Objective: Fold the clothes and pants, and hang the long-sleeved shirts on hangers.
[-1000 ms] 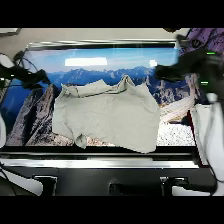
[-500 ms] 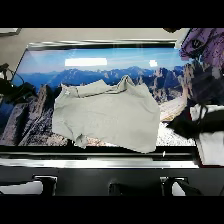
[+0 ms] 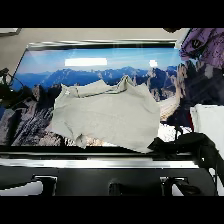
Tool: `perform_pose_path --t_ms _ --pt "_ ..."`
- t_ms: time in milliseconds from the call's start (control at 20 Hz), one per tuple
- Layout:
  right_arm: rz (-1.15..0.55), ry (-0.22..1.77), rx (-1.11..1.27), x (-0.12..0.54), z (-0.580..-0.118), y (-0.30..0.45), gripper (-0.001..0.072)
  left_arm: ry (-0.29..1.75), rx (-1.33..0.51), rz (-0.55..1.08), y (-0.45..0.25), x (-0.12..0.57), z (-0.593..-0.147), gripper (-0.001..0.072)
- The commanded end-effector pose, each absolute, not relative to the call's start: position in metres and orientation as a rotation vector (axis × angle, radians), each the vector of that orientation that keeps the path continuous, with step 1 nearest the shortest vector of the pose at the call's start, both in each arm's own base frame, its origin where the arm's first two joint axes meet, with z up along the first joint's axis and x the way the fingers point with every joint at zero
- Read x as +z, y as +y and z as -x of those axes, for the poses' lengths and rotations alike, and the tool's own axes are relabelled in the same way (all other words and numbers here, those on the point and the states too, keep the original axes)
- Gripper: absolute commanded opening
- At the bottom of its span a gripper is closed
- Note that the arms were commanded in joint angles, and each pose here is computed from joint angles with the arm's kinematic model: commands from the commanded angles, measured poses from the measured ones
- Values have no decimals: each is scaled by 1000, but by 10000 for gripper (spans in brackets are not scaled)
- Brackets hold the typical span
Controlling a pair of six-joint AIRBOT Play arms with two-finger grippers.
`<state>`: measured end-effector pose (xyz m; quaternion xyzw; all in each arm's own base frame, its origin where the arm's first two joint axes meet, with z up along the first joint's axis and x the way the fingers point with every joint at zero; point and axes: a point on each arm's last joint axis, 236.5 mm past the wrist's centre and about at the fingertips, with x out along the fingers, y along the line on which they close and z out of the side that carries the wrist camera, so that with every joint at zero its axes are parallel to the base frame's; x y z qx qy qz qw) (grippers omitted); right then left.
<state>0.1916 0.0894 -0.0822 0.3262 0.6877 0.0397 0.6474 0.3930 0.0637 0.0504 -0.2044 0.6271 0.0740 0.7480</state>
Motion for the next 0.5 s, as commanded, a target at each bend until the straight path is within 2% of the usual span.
perform_pose_path --t_ms 0,50,150,250,450 --pt "-759 1613 78 -104 -191 102 480 1375 165 445 64 50 -391 542" --pt "-758 1602 85 -108 -196 104 389 1392 165 446 64 50 -387 543" --pt "-741 1543 73 -109 -211 98 58 1402 185 428 70 44 -382 542" --pt "-703 1477 80 -96 -230 92 33 1369 177 414 82 29 -377 542" --pt "-592 1370 88 -50 -266 74 33 1232 66 721 66 -22 -358 542"
